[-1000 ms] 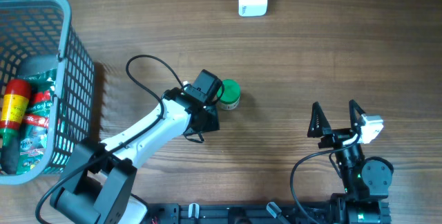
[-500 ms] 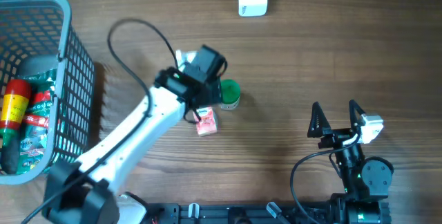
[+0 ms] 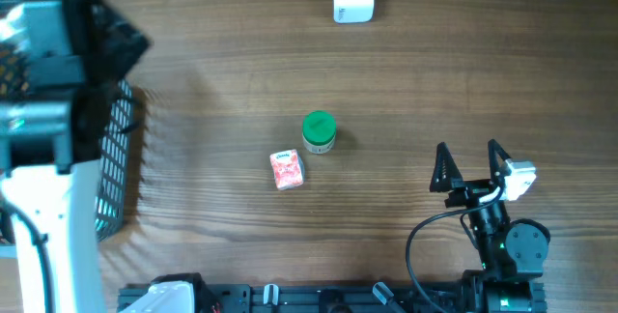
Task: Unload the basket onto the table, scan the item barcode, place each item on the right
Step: 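Reach into the basket and grasp the mint-green wet-wipe pack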
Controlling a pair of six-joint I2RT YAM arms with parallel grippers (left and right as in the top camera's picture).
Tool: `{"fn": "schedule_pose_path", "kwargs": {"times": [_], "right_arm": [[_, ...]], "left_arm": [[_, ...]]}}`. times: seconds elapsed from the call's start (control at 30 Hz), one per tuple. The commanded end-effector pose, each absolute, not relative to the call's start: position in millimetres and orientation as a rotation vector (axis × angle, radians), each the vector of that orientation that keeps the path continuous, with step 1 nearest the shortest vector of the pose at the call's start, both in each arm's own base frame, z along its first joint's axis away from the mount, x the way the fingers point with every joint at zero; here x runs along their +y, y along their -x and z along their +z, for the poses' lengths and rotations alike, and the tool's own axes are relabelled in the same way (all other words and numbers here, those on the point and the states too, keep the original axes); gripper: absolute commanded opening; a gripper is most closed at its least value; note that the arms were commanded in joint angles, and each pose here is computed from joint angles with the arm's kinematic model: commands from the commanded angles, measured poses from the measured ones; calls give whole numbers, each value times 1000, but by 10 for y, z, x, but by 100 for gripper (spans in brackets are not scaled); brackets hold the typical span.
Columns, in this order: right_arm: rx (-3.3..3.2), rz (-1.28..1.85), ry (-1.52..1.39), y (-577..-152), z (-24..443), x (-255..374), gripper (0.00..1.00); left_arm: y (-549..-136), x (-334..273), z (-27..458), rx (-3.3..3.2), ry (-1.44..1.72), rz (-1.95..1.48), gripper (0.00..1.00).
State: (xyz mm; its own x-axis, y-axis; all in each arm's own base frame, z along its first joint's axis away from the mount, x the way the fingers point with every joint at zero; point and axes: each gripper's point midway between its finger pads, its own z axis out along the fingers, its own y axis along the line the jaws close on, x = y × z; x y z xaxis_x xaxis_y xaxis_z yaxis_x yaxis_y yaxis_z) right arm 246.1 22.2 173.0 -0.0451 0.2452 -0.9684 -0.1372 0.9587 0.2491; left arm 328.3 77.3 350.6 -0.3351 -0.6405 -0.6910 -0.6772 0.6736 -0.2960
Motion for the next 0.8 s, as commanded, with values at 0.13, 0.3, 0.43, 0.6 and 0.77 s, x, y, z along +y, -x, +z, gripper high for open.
{"fn": "schedule_pose_path", "kwargs": {"times": [0.13, 0.3, 0.43, 0.6, 0.77], "right_arm": [[1584, 316, -101, -2464, 1735, 218, 100], [1584, 317, -101, -2464, 1735, 219, 100], [1584, 316, -101, -2464, 1735, 218, 100], [1584, 317, -101, -2464, 1735, 219, 100], [1584, 316, -100, -2464, 1735, 218, 100]], "left_arm": [[-2589, 1930, 2983, 1938, 1690, 38, 100], [-2291, 2203, 2384, 2075, 1928, 122, 100], [-2301, 2228, 1670, 2469, 1826, 154, 100], [-2294, 2227, 1003, 2698, 1837, 145, 100], [-2166, 2123, 641, 2800, 1894, 133, 98]]}}
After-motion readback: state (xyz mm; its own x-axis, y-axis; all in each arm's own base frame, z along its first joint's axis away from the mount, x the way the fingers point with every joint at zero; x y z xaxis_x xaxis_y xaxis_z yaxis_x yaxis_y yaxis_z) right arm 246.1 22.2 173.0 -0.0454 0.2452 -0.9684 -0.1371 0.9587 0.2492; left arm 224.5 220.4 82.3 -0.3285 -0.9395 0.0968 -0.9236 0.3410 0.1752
